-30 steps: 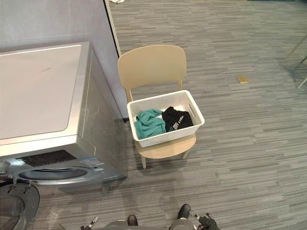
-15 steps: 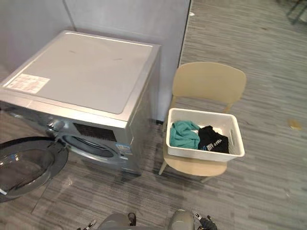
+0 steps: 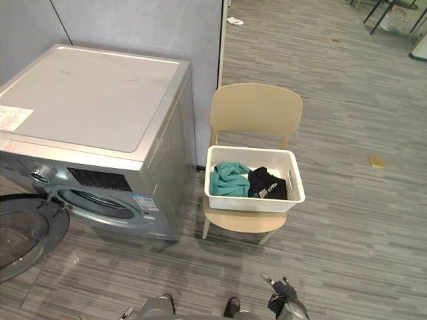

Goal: Pick up the laundry basket with both hands and put the clothes into the washing machine.

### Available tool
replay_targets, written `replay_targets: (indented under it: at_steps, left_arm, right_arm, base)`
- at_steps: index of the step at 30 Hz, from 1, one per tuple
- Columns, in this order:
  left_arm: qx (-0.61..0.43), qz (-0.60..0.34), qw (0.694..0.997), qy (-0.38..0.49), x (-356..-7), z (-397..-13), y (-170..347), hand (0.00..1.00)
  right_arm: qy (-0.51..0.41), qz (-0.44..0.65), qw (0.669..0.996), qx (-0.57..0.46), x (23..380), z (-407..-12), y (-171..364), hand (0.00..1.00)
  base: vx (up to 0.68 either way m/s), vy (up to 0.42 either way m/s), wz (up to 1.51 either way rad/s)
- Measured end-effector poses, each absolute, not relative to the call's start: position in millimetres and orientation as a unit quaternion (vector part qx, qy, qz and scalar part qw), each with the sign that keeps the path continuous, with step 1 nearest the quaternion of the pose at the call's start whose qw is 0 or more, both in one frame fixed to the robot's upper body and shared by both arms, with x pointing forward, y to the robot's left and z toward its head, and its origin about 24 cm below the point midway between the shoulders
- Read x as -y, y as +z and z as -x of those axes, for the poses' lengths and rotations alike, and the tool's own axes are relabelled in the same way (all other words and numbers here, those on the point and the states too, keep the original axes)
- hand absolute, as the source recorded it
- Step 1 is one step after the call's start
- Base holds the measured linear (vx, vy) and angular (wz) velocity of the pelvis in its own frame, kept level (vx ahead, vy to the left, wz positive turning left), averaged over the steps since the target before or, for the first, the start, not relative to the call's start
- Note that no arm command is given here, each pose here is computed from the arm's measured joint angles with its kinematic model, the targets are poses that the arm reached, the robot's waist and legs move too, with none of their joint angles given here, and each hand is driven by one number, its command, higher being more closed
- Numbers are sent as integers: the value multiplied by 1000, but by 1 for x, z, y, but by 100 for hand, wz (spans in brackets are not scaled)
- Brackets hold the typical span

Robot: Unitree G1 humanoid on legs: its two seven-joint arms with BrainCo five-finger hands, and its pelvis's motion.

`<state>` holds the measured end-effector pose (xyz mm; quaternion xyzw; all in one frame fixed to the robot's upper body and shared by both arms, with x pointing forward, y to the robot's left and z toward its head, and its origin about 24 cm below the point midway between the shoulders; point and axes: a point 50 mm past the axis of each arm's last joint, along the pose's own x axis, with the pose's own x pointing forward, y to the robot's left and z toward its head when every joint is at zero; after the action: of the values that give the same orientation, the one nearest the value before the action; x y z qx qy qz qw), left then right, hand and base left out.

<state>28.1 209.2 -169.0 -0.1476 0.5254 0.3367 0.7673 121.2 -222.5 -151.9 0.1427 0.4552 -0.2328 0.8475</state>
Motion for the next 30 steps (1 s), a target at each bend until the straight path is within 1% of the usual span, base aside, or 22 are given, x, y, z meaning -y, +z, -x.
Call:
replay_targets:
  at_steps: [3, 5, 7, 10, 13, 16, 19, 21, 24, 26, 30]
  left_arm:
    - [-530, 152, 768, 325, -202, -29, -170, 0]
    - [-529, 157, 771, 319, -199, -33, -171, 0]
    - [-520, 157, 779, 312, -203, -42, -170, 0]
    - [-508, 142, 795, 300, -212, -53, -167, 0]
    - [-491, 130, 817, 274, -212, -75, -163, 0]
    - [-492, 127, 821, 260, -207, -79, -163, 0]
    - [-493, 121, 820, 263, -209, -77, -163, 0]
    - [-502, 112, 813, 275, -215, -66, -164, 0]
    - [-520, 93, 796, 297, -230, -42, -164, 0]
    - [-528, 112, 785, 305, -222, -37, -167, 0]
    - [-523, 135, 777, 325, -217, -35, -168, 0]
  right_arm:
    - [-236, -127, 849, -455, 233, -120, -150, 0]
    - [-238, -134, 840, -469, 228, -108, -154, 0]
    - [-240, -148, 830, -482, 219, -97, -159, 0]
    - [-234, -160, 827, -486, 208, -97, -161, 0]
    - [-234, -156, 829, -483, 211, -98, -160, 0]
    - [-234, -154, 831, -481, 213, -100, -160, 0]
    - [-233, -153, 826, -490, 213, -99, -160, 0]
    - [-238, -153, 826, -488, 215, -99, -160, 0]
    - [-221, -162, 824, -496, 201, -101, -163, 0]
    - [-210, -145, 828, -500, 204, -104, -162, 0]
    - [-210, -139, 830, -497, 207, -106, -161, 0]
  base:
    - [-6, 84, -54]
    - [39, 97, -52]
    - [61, 47, -27]
    - [4, 21, -34]
    - [-54, 25, 1]
    - [-83, 62, 21]
    - [-56, -21, 27]
    - [-39, -229, -3]
    - [33, -387, -24]
    - [94, -498, -4]
    - [102, -436, 36]
